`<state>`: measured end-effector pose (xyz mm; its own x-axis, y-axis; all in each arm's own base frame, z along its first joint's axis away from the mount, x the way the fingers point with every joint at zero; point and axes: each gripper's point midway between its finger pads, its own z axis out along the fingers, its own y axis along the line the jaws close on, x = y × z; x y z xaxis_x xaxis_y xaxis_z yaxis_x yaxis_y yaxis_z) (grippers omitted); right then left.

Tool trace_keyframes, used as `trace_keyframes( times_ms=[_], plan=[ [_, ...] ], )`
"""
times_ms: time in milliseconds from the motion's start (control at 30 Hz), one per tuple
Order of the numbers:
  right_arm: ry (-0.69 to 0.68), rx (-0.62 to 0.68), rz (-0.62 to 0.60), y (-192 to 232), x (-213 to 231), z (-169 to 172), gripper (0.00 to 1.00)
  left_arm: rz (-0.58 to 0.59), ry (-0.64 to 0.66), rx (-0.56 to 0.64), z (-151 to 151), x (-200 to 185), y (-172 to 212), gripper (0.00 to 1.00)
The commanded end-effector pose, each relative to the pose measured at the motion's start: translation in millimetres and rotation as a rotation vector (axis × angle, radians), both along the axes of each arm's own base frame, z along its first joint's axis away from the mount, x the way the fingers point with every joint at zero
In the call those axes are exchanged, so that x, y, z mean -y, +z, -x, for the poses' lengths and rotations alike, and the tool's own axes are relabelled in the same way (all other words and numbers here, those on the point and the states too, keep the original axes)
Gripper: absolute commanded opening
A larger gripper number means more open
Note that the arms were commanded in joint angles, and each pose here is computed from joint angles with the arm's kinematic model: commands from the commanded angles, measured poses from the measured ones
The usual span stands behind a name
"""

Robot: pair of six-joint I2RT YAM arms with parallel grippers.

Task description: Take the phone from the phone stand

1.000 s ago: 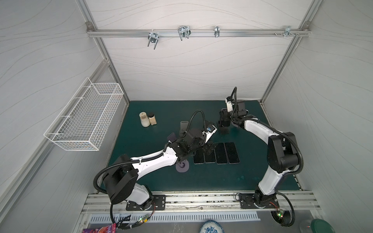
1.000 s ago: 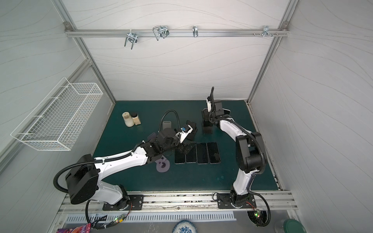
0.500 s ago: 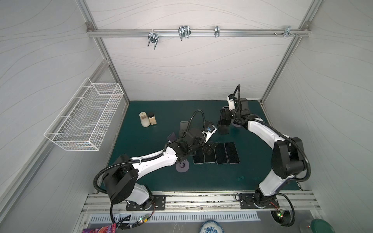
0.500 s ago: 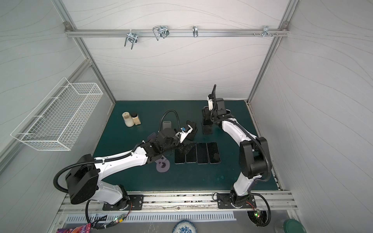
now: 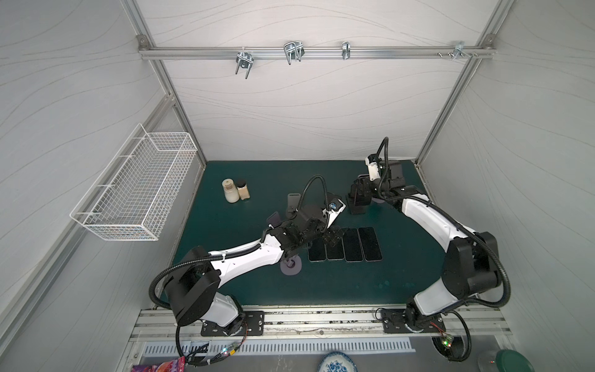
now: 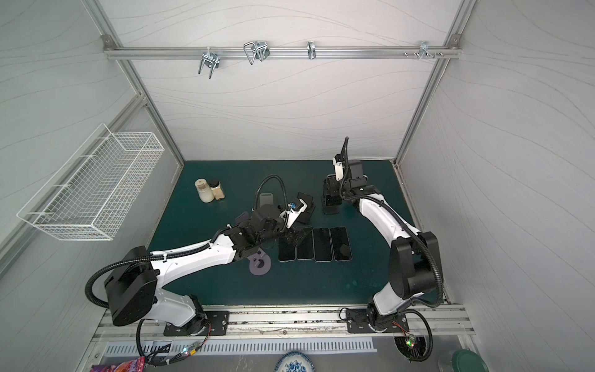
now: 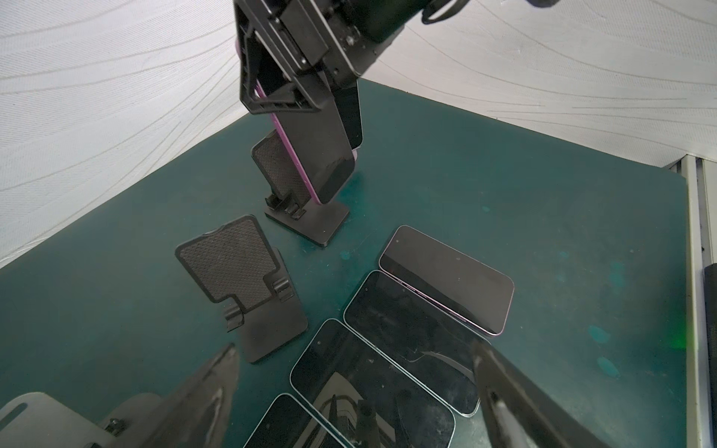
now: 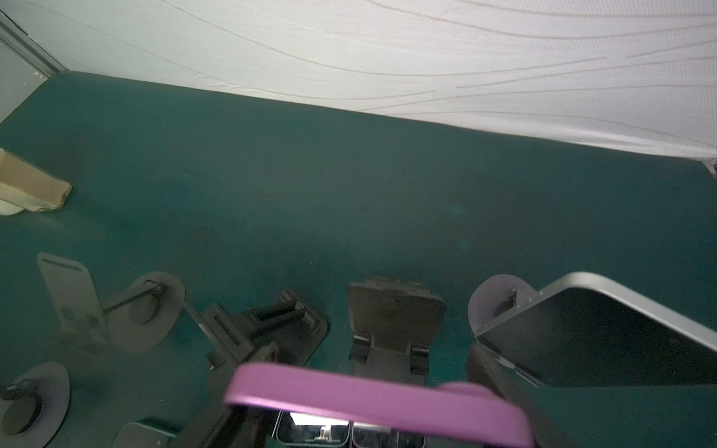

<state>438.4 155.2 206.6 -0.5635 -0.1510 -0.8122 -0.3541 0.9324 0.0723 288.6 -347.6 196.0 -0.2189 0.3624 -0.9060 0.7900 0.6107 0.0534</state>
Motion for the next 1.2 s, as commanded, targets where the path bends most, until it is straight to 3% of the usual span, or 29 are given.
trace_keyframes(
  times_ms=[0,500,1167],
  plan=[
    [0.031,0.029,-0.028,22,-4,16,0.64,0.047,0.006,0.052,-8,6,27,0.95],
    [0.064,-0.11,0.007,0,8,67,0.6,0.064,-0.014,0.023,-5,11,21,0.94],
    [0.028,-0.234,0.055,-31,38,131,0.59,0.14,-0.142,-0.049,16,29,30,0.94]
  ],
)
